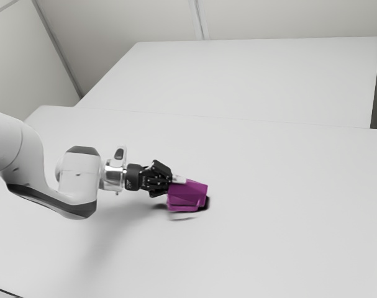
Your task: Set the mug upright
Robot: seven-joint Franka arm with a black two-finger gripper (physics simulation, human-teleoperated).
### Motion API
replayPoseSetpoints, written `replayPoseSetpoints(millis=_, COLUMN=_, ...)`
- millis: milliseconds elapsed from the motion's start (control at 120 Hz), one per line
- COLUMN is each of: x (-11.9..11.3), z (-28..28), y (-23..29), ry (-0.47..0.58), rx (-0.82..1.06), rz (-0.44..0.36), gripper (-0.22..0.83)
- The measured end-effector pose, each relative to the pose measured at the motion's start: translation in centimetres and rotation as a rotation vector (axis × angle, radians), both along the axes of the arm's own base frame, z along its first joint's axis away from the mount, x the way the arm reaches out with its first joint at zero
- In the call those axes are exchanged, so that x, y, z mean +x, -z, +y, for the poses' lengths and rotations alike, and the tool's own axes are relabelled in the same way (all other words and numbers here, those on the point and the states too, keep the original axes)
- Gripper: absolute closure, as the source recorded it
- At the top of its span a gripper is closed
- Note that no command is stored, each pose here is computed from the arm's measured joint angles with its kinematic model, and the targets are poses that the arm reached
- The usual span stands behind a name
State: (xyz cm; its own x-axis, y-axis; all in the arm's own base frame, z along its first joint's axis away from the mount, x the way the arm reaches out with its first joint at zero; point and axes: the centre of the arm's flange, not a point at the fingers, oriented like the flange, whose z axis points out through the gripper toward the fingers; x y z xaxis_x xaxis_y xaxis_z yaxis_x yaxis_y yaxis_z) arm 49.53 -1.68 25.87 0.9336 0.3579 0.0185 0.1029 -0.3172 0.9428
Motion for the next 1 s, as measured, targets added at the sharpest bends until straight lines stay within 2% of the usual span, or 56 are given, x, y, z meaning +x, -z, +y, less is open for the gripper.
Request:
replayPoseSetpoints(millis=100, x=0.7, z=-0.1, y=-0.9, ry=0.008, rx=0.012, rz=-0.03, gripper=0.75)
replayPoseSetpoints(millis=175, x=2.5, z=-0.6, y=-4.0, ry=0.058, rx=0.07, rz=-0.106, gripper=0.76)
replayPoseSetpoints(millis=292, x=5.3, z=-0.2, y=-11.7, ry=0.285, rx=0.352, rz=-0.256, gripper=0.77)
replayPoseSetpoints(millis=392, x=7.2, z=0.7, y=-17.2, ry=0.51, rx=0.66, rz=-0.315, gripper=0.77)
replayPoseSetpoints(millis=525, x=7.4, z=0.2, y=-19.0, ry=0.738, rx=0.998, rz=-0.24, gripper=0.78)
replayPoseSetpoints(millis=642, x=7.3, z=-2.2, y=-17.4, ry=0.833, rx=1.17, rz=-0.159, gripper=0.78)
replayPoseSetpoints(millis=767, x=6.3, z=-3.5, y=-14.1, ry=0.823, rx=1.242, rz=-0.08, gripper=0.78)
replayPoseSetpoints(millis=958, x=5.8, z=-2.7, y=-12.2, ry=0.691, rx=1.27, rz=0.004, gripper=0.78)
replayPoseSetpoints(millis=1000, x=5.6, z=-2.6, y=-11.9, ry=0.668, rx=1.269, rz=0.021, gripper=0.71)
